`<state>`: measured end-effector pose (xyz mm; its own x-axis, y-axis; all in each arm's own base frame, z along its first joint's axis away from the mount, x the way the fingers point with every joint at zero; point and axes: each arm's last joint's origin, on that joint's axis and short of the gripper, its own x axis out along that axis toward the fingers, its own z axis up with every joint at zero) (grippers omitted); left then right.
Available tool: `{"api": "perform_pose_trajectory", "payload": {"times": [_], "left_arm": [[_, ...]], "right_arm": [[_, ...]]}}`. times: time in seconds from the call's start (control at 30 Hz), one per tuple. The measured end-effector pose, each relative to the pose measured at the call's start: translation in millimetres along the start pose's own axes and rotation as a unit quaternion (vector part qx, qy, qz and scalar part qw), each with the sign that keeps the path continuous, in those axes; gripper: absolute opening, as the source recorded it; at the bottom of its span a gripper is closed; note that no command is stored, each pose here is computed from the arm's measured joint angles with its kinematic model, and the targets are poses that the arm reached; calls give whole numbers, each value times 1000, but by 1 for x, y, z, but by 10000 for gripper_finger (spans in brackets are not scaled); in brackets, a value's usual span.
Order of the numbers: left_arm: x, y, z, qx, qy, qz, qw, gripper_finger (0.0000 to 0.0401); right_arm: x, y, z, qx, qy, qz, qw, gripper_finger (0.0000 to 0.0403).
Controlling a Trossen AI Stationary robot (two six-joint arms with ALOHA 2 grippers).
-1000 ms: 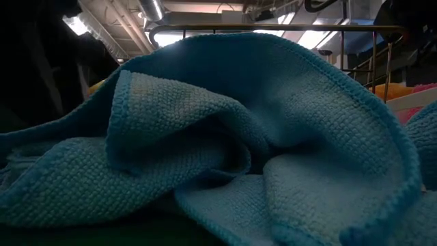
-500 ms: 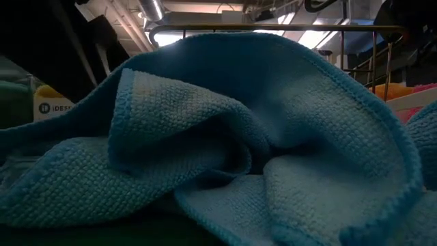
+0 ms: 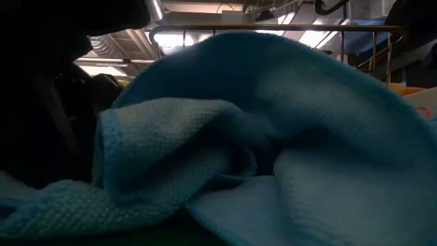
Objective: Sort microfiber towel by color & place in baskets
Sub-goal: Put the pink microfiber cloth into the white bin, then put the blue microfiber cloth into the left transparent bin
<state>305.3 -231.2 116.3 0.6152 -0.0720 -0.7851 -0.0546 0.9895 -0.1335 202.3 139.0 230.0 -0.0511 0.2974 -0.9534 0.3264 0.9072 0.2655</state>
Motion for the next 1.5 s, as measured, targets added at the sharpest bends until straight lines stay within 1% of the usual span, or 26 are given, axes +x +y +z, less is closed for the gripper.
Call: {"api": "perform_pose_trajectory", "payload": {"times": [0.1, 0.17, 0.37, 0.57, 0.67, 0.87, 1.07, 1.2, 1.37, 1.5], "left_arm": [[0, 0, 0, 1, 1, 0, 1000, 107], [-1, 0, 0, 1, 1, 0, 1000, 92], [-2, 0, 0, -3, 4, -3, 1000, 13], [-8, -1, 3, -4, 4, -12, 1000, 4], [-19, -1, 9, -8, -2, -25, 1000, 3], [-58, -2, 31, -21, -40, -57, 997, 2], [-110, 6, 50, -34, -76, -81, 993, 1], [-148, 15, 60, -46, -106, -97, 988, 1], [-193, 30, 66, -59, -141, -106, 982, 0], [-230, 45, 69, -77, -181, -118, 973, 0]], "right_arm": [[-4, 0, -2, -2, -6, 3, 1000, 232], [-9, 0, -2, -4, -21, 0, 1000, 232], [-34, 3, -3, -9, -92, -17, 996, 232], [-55, 11, -1, -15, -162, -20, 986, 232], [-62, 14, 1, -17, -188, -20, 982, 232], [-65, 14, 3, -24, -222, -40, 974, 232], [-66, 15, 5, -22, -247, -49, 968, 232], [-66, 16, 5, -22, -253, -44, 966, 232], [-67, 17, 7, -22, -262, -39, 964, 232], [-67, 17, 7, -21, -265, -41, 963, 232]]}}
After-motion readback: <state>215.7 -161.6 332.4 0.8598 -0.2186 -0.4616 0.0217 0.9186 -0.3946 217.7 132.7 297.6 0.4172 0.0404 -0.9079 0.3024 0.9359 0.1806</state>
